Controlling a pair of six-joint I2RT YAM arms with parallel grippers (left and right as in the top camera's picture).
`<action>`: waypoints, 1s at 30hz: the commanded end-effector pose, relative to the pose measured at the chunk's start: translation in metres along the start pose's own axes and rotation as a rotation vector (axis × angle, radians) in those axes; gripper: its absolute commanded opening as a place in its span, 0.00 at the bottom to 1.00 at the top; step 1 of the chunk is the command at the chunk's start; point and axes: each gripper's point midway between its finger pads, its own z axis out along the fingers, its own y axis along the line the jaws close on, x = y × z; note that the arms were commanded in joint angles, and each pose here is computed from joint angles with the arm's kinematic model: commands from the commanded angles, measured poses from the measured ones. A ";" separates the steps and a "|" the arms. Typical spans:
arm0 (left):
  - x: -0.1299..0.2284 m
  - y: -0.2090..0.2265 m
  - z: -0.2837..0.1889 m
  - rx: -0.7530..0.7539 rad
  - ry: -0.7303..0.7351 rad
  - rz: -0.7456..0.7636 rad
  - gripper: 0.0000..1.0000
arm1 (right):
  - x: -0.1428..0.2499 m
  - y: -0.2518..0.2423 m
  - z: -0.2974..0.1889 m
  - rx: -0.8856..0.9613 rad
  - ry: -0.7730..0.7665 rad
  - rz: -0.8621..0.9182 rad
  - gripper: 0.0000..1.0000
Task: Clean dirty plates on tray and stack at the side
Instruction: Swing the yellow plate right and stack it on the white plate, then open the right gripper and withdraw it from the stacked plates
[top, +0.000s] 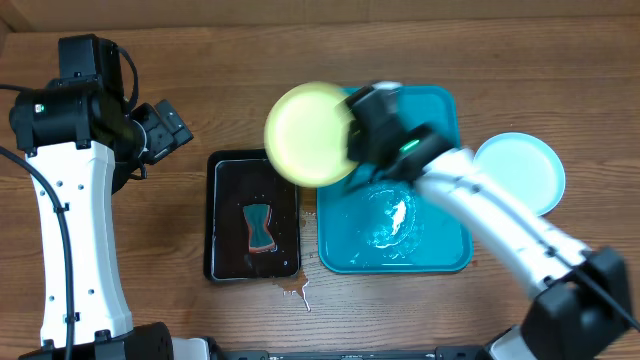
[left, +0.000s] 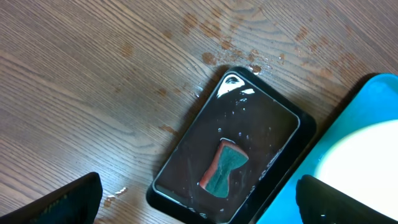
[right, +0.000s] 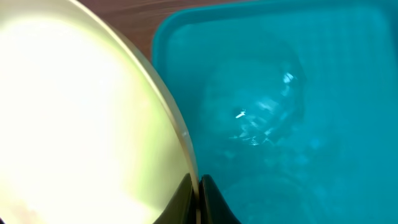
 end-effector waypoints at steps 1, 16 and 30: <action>-0.005 0.002 -0.002 -0.011 -0.016 0.016 1.00 | -0.044 -0.015 -0.058 -0.285 0.033 0.220 0.03; -0.005 0.002 -0.002 -0.011 -0.016 0.016 1.00 | 0.022 -0.351 -0.043 0.178 0.205 0.921 0.04; -0.005 0.002 -0.002 -0.011 -0.016 0.016 1.00 | 0.052 -0.358 -0.022 0.225 0.218 0.900 0.31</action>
